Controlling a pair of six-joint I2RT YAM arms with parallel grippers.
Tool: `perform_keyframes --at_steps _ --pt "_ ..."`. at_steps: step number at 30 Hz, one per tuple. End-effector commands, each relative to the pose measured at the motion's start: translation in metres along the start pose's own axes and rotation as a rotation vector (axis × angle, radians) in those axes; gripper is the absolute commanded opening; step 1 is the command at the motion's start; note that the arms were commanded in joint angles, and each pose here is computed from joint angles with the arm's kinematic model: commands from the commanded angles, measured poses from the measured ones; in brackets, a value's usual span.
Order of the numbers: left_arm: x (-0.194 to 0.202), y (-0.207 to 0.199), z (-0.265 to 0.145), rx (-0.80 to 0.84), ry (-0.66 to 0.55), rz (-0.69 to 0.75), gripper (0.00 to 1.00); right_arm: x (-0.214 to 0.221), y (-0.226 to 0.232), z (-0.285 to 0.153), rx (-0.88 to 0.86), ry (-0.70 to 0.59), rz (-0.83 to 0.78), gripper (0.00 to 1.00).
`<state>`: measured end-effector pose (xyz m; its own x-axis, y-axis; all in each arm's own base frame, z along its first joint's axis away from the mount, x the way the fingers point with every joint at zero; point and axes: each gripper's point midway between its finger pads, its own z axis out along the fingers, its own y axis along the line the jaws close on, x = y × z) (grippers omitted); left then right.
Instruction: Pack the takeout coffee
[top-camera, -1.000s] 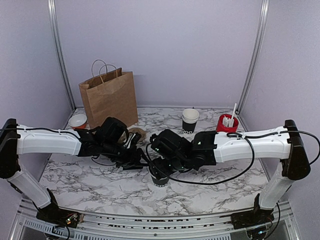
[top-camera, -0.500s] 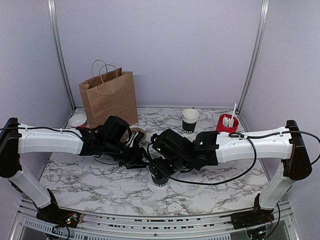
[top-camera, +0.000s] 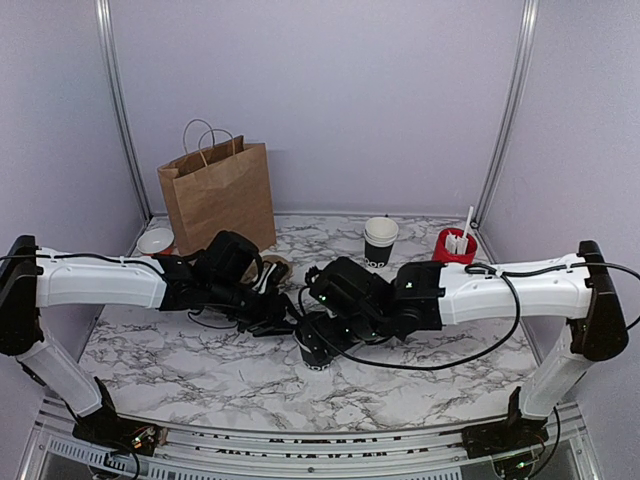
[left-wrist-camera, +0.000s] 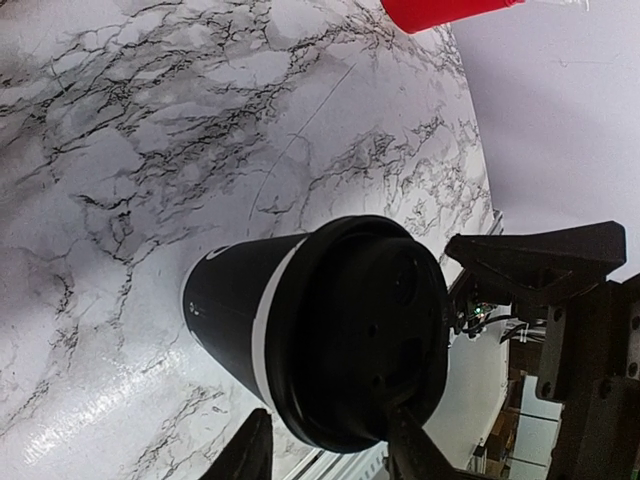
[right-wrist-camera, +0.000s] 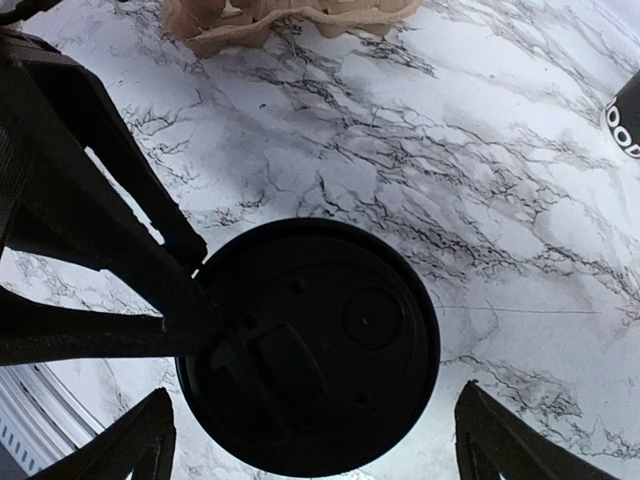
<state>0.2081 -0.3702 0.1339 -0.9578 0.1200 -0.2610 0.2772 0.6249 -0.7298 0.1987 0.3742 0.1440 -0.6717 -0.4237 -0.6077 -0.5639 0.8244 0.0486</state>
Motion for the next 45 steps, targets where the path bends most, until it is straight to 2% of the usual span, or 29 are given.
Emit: perform_keyframes --at_steps 1,9,13,21,33,45 --pt "0.0 0.001 -0.005 -0.037 -0.002 0.013 0.4 -0.014 -0.001 -0.016 -0.04 -0.04 0.028 0.94" --pt "-0.001 -0.002 -0.016 -0.039 -0.025 0.026 0.49 -0.028 -0.007 -0.023 -0.188 -0.067 0.088 0.94" --pt "-0.001 -0.004 -0.018 -0.034 -0.03 0.031 0.5 -0.032 -0.011 -0.022 -0.22 -0.069 0.096 0.94" --pt "0.01 0.007 -0.014 -0.053 -0.007 0.002 0.43 -0.042 -0.024 -0.015 -0.252 -0.081 0.129 0.89" --pt "0.015 0.004 -0.003 -0.032 -0.005 -0.026 0.42 -0.05 -0.037 0.0 -0.322 -0.094 0.193 0.82" --pt "0.017 0.005 0.004 -0.032 0.008 -0.037 0.38 -0.035 -0.039 0.013 -0.313 -0.06 0.222 0.73"
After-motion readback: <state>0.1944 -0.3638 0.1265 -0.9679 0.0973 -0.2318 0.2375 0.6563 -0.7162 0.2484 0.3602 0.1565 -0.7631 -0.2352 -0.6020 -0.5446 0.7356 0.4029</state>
